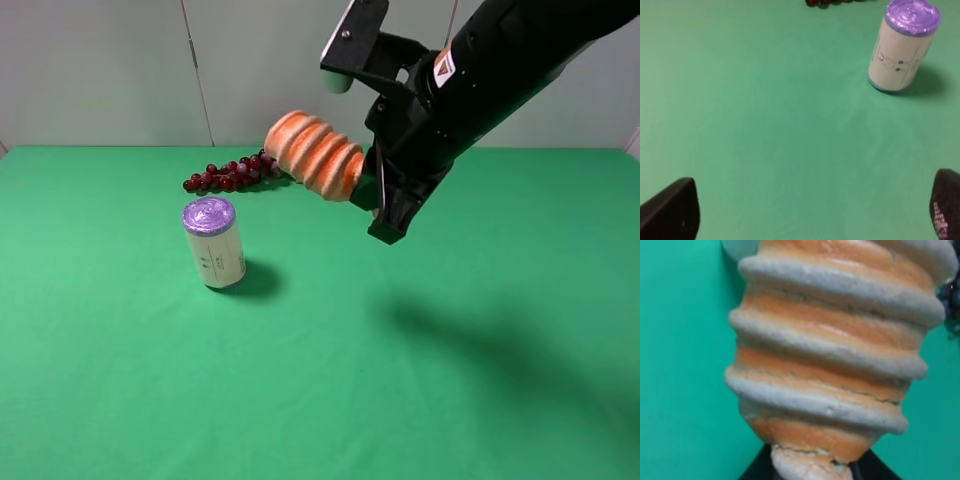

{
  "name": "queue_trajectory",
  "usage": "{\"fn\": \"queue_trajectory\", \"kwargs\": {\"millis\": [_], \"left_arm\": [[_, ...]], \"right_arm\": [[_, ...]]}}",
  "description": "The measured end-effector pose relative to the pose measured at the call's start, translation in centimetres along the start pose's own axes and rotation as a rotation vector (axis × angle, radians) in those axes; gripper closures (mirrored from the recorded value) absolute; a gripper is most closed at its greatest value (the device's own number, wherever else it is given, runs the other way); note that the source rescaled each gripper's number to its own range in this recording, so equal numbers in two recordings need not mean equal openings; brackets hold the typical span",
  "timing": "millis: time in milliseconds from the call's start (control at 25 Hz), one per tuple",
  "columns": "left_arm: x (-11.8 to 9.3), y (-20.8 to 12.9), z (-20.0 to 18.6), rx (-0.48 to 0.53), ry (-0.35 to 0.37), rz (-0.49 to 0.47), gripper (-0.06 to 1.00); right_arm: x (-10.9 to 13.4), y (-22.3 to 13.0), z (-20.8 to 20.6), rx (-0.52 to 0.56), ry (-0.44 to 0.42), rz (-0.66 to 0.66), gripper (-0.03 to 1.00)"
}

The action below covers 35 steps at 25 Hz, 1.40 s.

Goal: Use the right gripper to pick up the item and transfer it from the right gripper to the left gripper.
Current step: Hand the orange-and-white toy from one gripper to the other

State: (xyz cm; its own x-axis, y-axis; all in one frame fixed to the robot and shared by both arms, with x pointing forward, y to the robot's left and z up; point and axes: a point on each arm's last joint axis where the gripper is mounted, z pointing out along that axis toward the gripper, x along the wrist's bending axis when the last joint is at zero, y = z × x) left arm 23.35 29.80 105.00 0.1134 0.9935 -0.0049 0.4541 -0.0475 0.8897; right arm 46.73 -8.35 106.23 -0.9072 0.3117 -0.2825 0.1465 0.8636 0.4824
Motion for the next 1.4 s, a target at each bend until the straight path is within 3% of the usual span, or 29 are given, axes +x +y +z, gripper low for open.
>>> {"fn": "queue_trajectory", "kwargs": {"millis": [440, 1200, 1400], "left_arm": [[0.0, 0.0, 0.0, 0.000, 0.000, 0.000, 0.04], [0.0, 0.0, 0.0, 0.000, -0.001, 0.001, 0.04], [-0.5, 1.1, 1.0, 0.059, -0.070, 0.084, 0.04]], "right_arm": [[0.5, 0.0, 0.0, 0.002, 0.057, 0.056, 0.95], [0.5, 0.1, 0.0, -0.004, 0.056, 0.058, 0.95], [0.5, 0.0, 0.0, -0.003, 0.054, 0.033, 0.95]]}}
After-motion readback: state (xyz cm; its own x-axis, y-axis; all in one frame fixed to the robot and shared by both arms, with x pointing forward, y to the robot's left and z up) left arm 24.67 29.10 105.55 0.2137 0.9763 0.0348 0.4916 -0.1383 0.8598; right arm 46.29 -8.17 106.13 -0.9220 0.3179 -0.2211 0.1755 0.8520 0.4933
